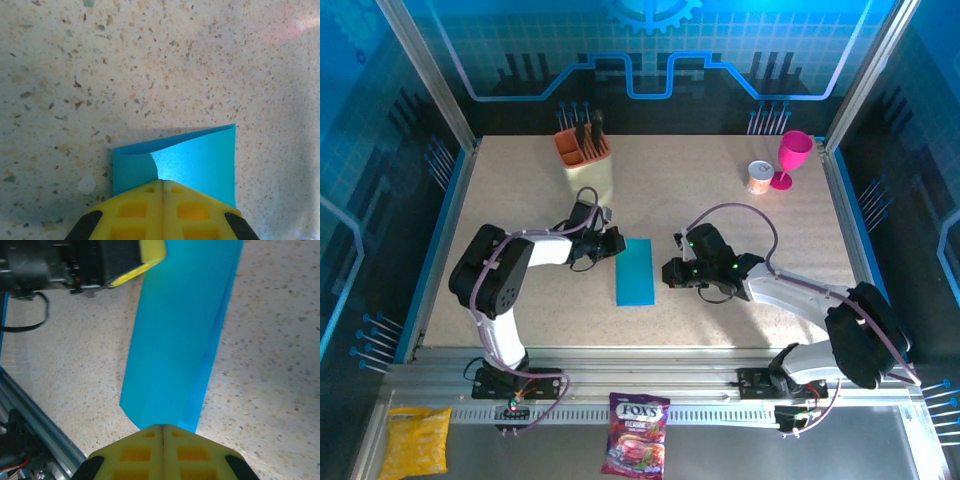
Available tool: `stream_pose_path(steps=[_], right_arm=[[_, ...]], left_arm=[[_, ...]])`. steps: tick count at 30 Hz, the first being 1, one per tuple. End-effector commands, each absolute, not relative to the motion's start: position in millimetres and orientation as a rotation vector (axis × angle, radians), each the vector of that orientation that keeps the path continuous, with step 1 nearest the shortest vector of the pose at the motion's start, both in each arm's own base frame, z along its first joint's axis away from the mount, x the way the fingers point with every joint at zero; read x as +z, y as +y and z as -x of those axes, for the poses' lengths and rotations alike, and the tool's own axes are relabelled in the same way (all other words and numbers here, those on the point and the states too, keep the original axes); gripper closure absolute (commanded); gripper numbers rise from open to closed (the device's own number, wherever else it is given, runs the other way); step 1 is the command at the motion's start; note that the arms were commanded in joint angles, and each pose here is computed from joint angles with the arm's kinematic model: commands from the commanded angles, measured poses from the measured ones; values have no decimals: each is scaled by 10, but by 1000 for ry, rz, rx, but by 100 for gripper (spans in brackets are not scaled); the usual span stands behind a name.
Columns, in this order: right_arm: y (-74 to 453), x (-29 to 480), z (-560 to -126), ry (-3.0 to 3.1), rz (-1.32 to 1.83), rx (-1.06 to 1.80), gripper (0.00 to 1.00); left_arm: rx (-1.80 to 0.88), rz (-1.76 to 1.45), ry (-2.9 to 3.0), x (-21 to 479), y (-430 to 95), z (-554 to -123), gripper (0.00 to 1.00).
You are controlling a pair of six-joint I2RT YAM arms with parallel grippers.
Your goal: Fold a paper plane with a square sheet of paper (pick it up from the middle)
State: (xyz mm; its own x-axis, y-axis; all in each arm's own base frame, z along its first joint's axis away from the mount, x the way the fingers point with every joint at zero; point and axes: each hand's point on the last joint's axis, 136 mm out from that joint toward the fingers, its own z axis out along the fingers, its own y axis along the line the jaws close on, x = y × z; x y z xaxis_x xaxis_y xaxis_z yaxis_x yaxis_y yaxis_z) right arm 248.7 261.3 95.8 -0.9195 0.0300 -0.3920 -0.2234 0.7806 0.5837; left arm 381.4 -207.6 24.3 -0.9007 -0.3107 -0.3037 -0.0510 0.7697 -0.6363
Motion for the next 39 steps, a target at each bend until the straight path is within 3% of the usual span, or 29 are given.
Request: stream_pose_path(steps=[1, 6, 13, 19, 23, 39], right_arm=[[2478, 801, -2429, 2653, 54, 863, 87], [2508, 715, -2416, 2659, 38, 891, 85], [2647, 814, -2424, 2630, 121, 928, 89], [2928, 1035, -2452, 2581, 241, 969, 94], [3133, 1121, -2485, 2563, 297, 987, 98], [3387, 475, -2655, 2673, 260, 978, 100]], left_arm=[[-935, 296, 2542, 433, -2089, -3801, 100], [-968, 286, 2505, 630, -2122, -3823, 100], [-952, 271, 2475, 849, -2090, -3819, 90], [-894, 240, 2524, 775, -2046, -3762, 100], [-907, 244, 2549, 638, -2093, -3733, 100], [-859, 258, 2607, 266, -2220, -3577, 100]])
